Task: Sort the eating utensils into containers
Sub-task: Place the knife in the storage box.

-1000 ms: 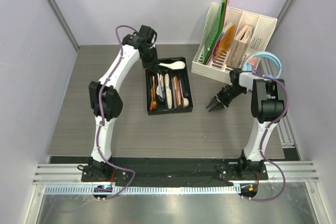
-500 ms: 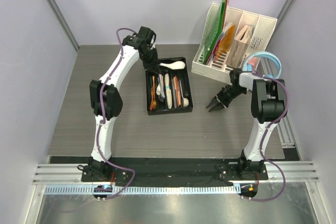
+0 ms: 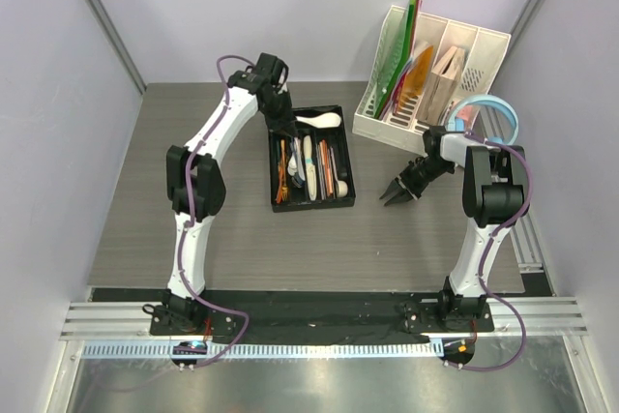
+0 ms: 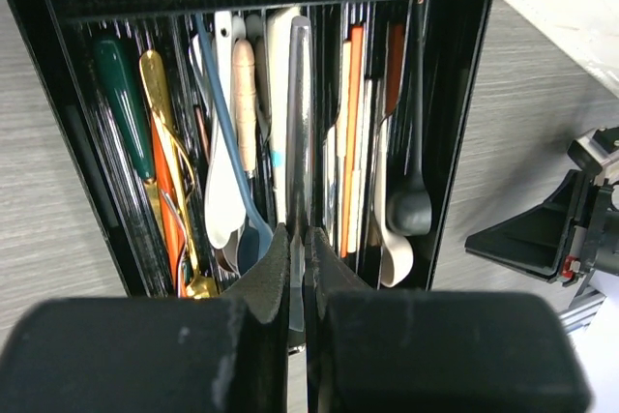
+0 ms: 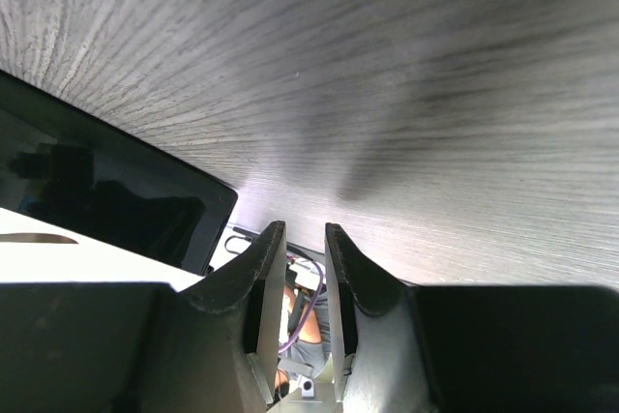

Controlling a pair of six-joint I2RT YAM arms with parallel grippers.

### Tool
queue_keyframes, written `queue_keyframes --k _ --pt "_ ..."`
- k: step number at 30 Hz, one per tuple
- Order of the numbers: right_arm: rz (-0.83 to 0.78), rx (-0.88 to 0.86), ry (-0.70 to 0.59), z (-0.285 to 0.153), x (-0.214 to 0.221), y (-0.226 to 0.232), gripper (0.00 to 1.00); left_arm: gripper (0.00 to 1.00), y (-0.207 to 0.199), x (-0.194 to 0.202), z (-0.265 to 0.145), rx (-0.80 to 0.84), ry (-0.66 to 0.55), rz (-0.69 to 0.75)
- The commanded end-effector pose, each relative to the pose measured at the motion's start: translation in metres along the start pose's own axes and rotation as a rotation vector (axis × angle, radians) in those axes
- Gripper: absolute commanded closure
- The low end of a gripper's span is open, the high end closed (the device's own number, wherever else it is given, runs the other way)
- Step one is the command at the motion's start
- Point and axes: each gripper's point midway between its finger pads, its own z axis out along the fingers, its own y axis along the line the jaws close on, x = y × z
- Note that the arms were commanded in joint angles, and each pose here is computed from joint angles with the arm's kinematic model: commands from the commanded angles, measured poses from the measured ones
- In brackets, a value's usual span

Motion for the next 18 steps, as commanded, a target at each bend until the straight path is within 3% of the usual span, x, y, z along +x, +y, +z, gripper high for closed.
queue_keyframes --k 1,12,18 --pt "0.111 0.049 0.152 0.012 0.032 -0.013 0.71 1.0 -0.023 -0.024 -0.032 0.084 -0.112 0.021" --pt "0.115 0.047 0.153 0.013 0.029 -0.01 0.71 1.0 -0.013 -0.024 -0.033 0.029 -0.11 0.039" --pt "0.121 0.05 0.154 0.014 0.028 -0.011 0.71 1.0 0.039 0.001 -0.024 -0.14 0.001 0.027"
